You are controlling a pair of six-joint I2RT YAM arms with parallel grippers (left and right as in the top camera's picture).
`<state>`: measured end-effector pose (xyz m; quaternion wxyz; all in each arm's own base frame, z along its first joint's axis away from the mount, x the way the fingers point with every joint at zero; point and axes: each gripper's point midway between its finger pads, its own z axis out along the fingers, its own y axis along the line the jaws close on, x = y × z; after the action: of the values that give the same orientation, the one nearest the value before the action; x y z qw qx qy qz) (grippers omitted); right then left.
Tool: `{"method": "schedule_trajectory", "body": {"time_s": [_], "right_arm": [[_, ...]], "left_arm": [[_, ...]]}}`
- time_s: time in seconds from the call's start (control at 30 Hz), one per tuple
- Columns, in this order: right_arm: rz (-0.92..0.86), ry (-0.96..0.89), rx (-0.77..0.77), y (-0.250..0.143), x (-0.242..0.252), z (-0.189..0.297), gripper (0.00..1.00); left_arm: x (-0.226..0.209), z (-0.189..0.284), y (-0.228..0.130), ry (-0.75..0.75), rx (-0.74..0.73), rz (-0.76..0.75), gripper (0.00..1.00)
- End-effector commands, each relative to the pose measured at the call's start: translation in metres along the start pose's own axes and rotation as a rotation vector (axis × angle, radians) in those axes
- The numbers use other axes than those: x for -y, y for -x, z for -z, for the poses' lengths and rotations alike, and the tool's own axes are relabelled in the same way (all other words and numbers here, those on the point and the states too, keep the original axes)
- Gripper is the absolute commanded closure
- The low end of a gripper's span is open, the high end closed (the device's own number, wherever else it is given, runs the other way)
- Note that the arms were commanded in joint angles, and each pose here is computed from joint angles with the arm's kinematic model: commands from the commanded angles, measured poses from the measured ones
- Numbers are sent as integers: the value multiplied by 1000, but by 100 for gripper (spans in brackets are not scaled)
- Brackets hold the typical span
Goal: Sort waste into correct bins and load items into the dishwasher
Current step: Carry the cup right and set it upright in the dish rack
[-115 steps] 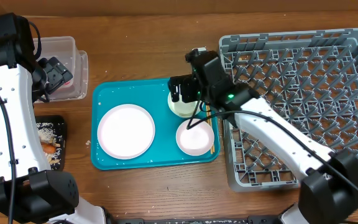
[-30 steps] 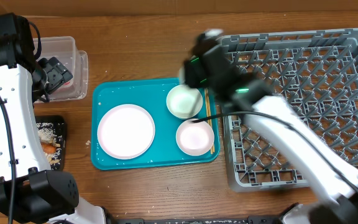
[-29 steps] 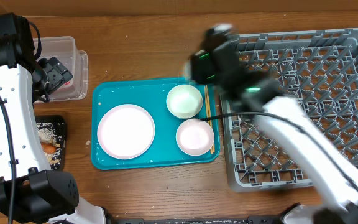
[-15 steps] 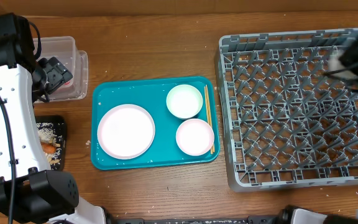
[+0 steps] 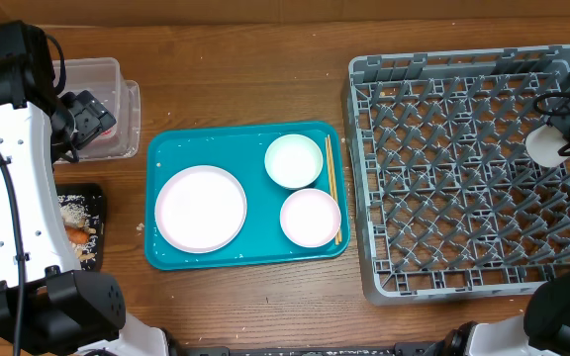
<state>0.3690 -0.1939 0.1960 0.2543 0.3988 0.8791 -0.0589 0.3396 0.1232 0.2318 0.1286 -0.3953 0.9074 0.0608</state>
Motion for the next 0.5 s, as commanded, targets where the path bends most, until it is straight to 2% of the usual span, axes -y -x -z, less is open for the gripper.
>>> {"method": "schedule_trajectory", "body": {"time_s": [0.0,0.1,0.23,0.4,0.47], "right_arm": [[-8,4,4,1,1,2,26],[-31,0,-8,-2,2,2,17],[-36,52,-59,-12,-6,4,14],[-24,243,-115,-27,-38,29,14],[24,384,-127,-38,-67,59,14]], "left_arm": [[-1,9,3,-12,26,1,0],[-1,9,3,-12,26,1,0],[-1,9,3,-12,26,2,0],[-1,9,3,-12,26,1,0],[-1,9,3,-12,26,2,0]]}}
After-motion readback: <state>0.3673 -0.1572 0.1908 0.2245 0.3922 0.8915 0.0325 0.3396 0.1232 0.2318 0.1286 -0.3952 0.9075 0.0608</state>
